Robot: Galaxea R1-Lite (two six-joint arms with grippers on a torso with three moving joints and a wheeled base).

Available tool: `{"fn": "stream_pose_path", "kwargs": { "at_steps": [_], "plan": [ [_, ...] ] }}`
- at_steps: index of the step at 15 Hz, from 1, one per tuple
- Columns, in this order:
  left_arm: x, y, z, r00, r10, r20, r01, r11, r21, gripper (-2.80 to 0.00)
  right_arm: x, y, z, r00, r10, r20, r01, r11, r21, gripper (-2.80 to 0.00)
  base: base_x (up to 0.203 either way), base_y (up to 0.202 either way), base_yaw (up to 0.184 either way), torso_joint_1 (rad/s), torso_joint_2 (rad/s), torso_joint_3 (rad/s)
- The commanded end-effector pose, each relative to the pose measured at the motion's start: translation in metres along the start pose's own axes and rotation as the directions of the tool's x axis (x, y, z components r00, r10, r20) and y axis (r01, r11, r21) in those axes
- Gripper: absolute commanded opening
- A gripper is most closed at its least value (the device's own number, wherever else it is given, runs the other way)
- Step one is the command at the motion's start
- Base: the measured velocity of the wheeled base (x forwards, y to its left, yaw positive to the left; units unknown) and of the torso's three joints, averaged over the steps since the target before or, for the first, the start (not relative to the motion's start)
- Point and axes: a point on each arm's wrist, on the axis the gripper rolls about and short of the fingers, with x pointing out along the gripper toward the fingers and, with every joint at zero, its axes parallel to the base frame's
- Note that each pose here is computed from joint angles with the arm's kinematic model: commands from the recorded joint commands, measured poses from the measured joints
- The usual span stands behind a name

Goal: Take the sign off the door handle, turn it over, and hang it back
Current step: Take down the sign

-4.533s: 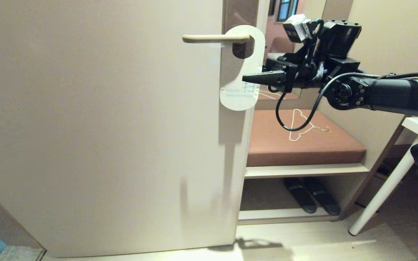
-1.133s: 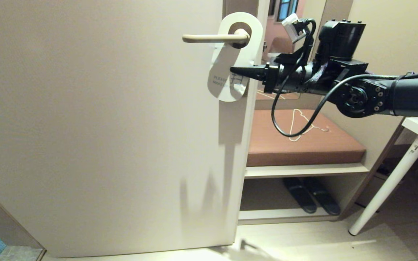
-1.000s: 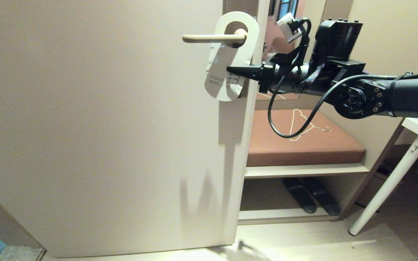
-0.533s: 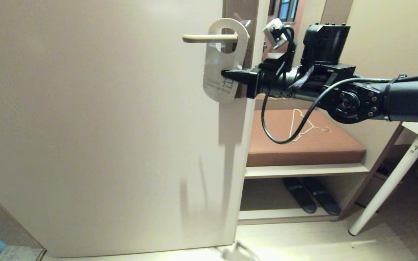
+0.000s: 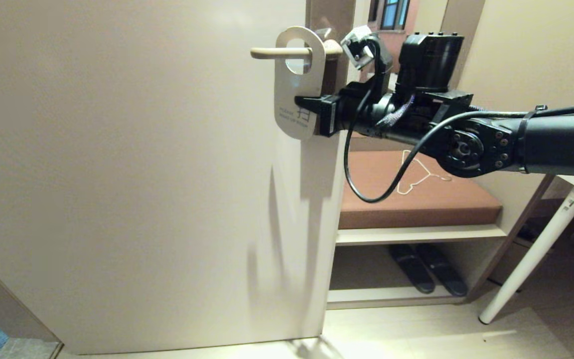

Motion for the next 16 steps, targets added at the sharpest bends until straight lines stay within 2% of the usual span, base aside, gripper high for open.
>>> {"fn": "stream_pose_path", "kwargs": {
  "at_steps": [1,7,10,16],
  "plan": [
    [0.000,0.000,0.000,1.000,-0.001,-0.001,0.001,1.000,-0.001,-2.80,0.006,0.008,-0.001,1.000,-0.021,0.002,0.021,1.000,-0.001,-2.80,0.000,0.000,0.000,0.000,0.00,0.000],
    [0.000,0.000,0.000,1.000,0.000,-0.001,0.000,1.000,-0.001,-2.80,0.015,0.028,0.004,1.000,-0.012,0.029,0.012,1.000,-0.006,-2.80,0.000,0.000,0.000,0.000,0.00,0.000],
    [0.000,0.000,0.000,1.000,-0.001,-0.001,0.001,1.000,-0.001,-2.80,0.024,0.031,0.008,0.995,-0.003,0.098,0.006,1.000,-0.025,-2.80,0.000,0.000,0.000,0.000,0.00,0.000],
    [0.000,0.000,0.000,1.000,-0.001,-0.001,0.001,1.000,-0.001,-2.80,0.030,0.030,0.002,0.991,-0.001,0.137,0.007,0.999,-0.040,-2.80,0.000,0.000,0.000,0.000,0.00,0.000]
  ]
}}
